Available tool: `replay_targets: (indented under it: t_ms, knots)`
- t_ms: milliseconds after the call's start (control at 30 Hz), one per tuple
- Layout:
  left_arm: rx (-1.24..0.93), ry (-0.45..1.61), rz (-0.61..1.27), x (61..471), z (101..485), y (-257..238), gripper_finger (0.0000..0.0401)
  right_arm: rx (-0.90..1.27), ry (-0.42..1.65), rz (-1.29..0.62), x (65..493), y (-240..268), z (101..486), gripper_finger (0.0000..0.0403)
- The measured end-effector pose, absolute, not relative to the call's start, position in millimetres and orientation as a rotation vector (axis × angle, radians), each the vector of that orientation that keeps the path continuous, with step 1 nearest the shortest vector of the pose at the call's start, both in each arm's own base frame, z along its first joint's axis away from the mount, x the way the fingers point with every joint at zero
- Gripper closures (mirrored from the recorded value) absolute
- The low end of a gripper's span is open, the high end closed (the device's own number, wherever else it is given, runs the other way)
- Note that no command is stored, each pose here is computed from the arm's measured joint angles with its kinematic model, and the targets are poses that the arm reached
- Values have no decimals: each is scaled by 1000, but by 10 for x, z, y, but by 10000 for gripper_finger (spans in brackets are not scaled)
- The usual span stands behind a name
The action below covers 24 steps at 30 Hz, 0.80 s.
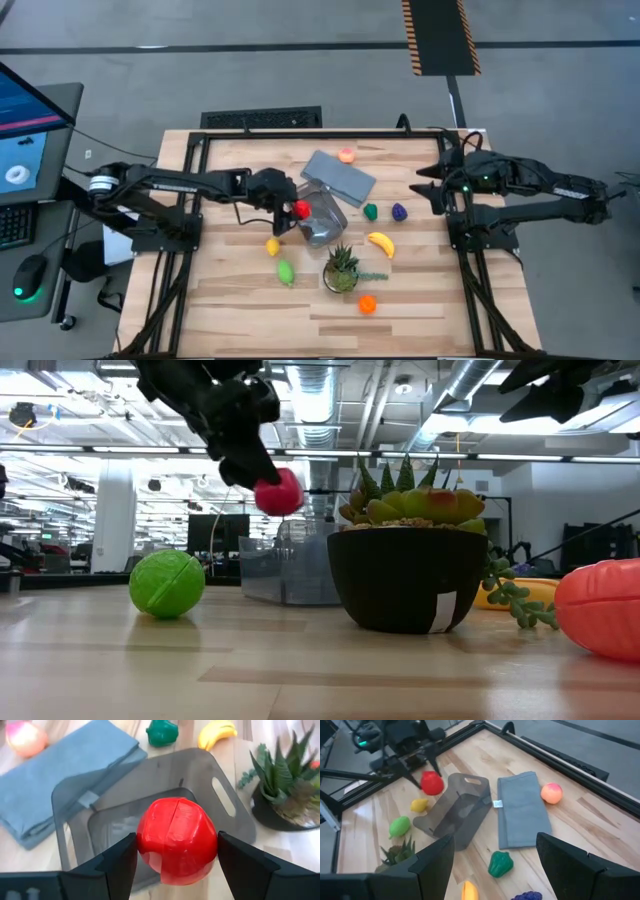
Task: Pick and placing Produce into tupperware
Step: Put the red apple into the black bin
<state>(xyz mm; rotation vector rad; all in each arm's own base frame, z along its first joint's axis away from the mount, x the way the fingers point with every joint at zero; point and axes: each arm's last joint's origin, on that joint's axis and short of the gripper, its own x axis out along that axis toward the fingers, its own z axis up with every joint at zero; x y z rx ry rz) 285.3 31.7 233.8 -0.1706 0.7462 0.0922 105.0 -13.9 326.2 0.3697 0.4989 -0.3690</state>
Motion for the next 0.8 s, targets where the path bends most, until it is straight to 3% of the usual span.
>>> replay_targets:
  t_ms: [800]
  knots:
    - [-120,694,180,3057,2179,373,162,367,486,-351,1083,-124,3274,100]
